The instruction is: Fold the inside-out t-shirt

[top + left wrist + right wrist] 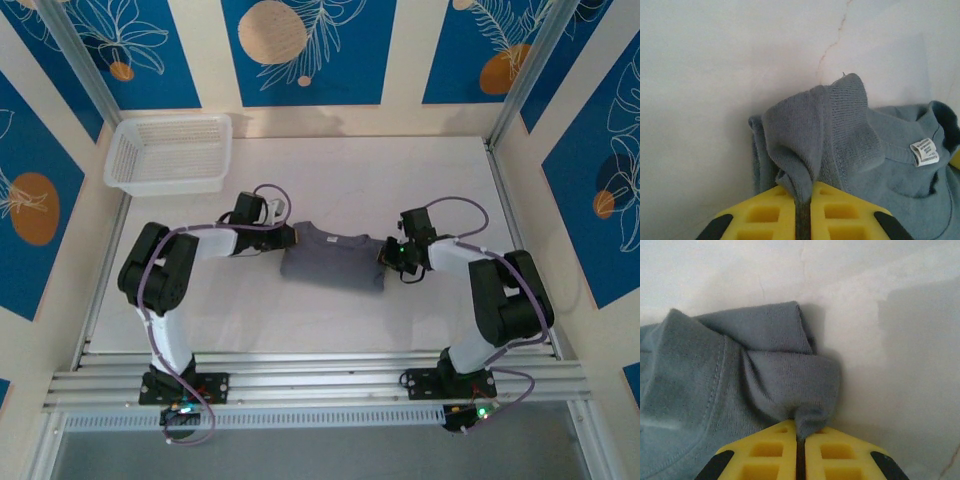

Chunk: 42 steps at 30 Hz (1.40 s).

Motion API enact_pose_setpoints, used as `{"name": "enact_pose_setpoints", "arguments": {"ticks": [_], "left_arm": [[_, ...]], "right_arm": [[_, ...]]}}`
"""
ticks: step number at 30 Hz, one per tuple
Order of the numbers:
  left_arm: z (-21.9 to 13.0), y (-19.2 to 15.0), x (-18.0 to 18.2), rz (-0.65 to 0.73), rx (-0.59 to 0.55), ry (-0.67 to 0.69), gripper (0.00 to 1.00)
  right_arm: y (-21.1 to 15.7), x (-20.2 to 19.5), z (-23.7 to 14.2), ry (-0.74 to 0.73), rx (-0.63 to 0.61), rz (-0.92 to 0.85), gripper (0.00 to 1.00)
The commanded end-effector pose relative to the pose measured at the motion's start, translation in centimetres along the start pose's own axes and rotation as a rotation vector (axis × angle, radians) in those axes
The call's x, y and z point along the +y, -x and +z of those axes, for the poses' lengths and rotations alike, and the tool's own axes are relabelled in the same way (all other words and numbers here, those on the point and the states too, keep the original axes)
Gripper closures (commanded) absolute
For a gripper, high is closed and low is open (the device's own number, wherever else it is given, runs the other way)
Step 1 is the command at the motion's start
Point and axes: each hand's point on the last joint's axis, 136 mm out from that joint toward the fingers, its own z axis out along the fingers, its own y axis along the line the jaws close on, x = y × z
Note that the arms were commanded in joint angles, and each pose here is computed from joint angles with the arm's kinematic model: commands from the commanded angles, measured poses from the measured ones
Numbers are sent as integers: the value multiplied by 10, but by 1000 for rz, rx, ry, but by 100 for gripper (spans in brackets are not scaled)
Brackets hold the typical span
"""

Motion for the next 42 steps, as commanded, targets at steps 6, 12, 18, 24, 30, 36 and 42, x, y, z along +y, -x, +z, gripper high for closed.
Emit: {"name": "enact_pose_setpoints", "arguments": {"ticks": [6,12,18,24,30,36,42], "left_arm": [[-55,15,-31,79,-87,44,51],[-68,-19,-63,136,-49,77,52],[-22,-54,-54,79,27,98,57],[-7,-67,-17,-23,51,188,55],[-53,-45,-22,-3,-62,200,47],[-67,-46,-2,-90,-49,195,44],[-29,-51,-21,-123,5,58,45]], "right_arm": [[35,22,-72,-15,-172,-29,63],[-6,56,-94,134,-202,-75,49],[-28,40,-46,-13,-97,-24,53],[-33,10,-18,-169,29,7,57],[-19,27,-68,-66,-89,18,53],[-35,20,-94,77,-78,222,51],[-57,15,-101,143,-43,362,51]]}}
